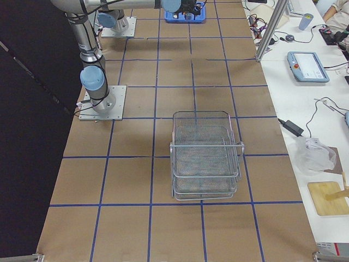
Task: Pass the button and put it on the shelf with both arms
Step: 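Close the right gripper on the red button's cap while left holds it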
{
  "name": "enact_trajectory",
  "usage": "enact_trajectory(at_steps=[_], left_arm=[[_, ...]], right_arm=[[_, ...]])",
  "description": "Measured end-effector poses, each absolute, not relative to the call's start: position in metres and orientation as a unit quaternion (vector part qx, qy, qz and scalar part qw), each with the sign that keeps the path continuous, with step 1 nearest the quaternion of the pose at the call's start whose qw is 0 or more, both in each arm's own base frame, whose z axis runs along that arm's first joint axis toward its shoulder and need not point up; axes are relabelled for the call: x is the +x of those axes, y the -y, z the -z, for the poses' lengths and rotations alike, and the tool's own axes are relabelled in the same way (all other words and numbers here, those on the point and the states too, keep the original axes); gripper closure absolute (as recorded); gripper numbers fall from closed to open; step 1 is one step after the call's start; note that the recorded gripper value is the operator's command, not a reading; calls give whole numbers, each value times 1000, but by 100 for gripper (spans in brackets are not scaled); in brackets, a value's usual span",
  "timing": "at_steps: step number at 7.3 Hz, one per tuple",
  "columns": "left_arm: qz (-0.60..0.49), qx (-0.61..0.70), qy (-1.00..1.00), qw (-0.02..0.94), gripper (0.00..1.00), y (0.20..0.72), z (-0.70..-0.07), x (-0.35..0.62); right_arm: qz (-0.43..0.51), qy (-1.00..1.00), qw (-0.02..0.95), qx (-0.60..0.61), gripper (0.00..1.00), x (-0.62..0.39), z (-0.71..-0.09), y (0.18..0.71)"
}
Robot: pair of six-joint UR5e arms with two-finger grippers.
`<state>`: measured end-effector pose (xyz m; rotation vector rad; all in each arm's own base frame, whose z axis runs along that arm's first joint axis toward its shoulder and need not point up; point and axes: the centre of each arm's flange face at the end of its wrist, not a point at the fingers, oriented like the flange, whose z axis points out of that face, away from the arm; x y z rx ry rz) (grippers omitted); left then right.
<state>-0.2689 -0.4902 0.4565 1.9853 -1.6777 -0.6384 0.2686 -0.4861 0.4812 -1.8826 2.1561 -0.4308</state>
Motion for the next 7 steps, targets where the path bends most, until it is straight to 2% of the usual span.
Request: enact_trajectory(at_steps=[2,5,7], left_arm=[[231,721,610,232,100,489,-458,-269],[230,721,611,234,100,488,-461,-268],[228,720,611,235,100,487,-463,-268]], right_arm=[[158,-735,119,-648,48,270,-483,487],[163,-729,116,-654,60,271,-487,486],[167,-720,112,-664,61,271,-488,486]])
